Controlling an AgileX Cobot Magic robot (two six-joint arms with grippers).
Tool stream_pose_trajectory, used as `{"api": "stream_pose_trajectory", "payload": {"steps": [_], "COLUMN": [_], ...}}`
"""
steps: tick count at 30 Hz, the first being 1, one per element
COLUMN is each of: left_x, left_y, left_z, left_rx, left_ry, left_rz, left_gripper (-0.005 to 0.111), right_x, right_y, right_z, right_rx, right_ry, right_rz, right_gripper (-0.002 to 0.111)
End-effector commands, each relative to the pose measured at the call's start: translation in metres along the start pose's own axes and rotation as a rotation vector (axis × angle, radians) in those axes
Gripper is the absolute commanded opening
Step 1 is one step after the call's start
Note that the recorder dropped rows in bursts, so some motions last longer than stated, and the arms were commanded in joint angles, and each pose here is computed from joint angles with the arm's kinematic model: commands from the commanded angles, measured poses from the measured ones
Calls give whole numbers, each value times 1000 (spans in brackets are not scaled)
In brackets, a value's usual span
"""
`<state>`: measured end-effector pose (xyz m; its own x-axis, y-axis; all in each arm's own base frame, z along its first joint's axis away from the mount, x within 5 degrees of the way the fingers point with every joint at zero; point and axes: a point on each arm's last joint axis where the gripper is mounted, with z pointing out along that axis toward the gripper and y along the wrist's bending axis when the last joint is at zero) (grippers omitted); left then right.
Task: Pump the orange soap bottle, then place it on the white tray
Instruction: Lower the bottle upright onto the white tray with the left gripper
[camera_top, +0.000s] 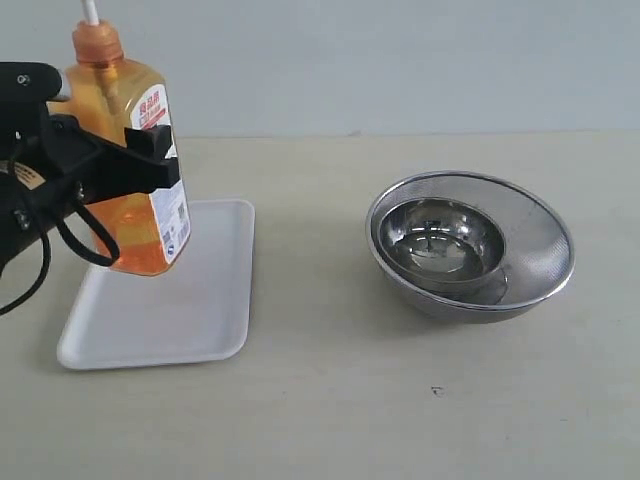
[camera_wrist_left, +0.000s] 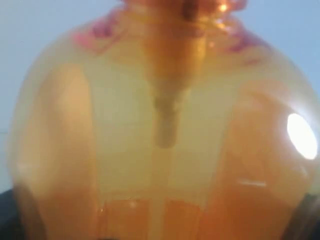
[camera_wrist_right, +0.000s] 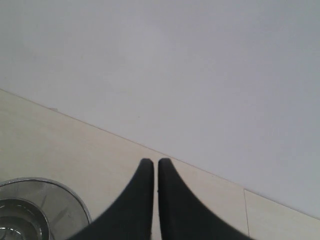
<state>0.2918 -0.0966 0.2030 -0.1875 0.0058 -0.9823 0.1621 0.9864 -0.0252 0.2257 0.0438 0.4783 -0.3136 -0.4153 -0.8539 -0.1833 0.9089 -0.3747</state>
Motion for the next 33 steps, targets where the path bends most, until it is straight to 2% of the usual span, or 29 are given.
{"api": "stream_pose_trajectory", "payload": {"steps": [1,13,33], "left_x": [-5,18,19], "left_y": [4,4,4], "left_z": [0,8,9], "left_rx": [-29,-36,-35], "left_ry": [-172,-99,-95], "left_rz": [-68,-51,-49], "left_gripper": [5,5,5], "right_x": [-1,-1,0], "right_y": [-1,-1,-1], "right_z": [-3,-3,-3], "right_rx": [7,7,7], "right_ry": [-11,-11,-9], "right_rz": [-2,-2,-2], "right_gripper": [0,0,0]}}
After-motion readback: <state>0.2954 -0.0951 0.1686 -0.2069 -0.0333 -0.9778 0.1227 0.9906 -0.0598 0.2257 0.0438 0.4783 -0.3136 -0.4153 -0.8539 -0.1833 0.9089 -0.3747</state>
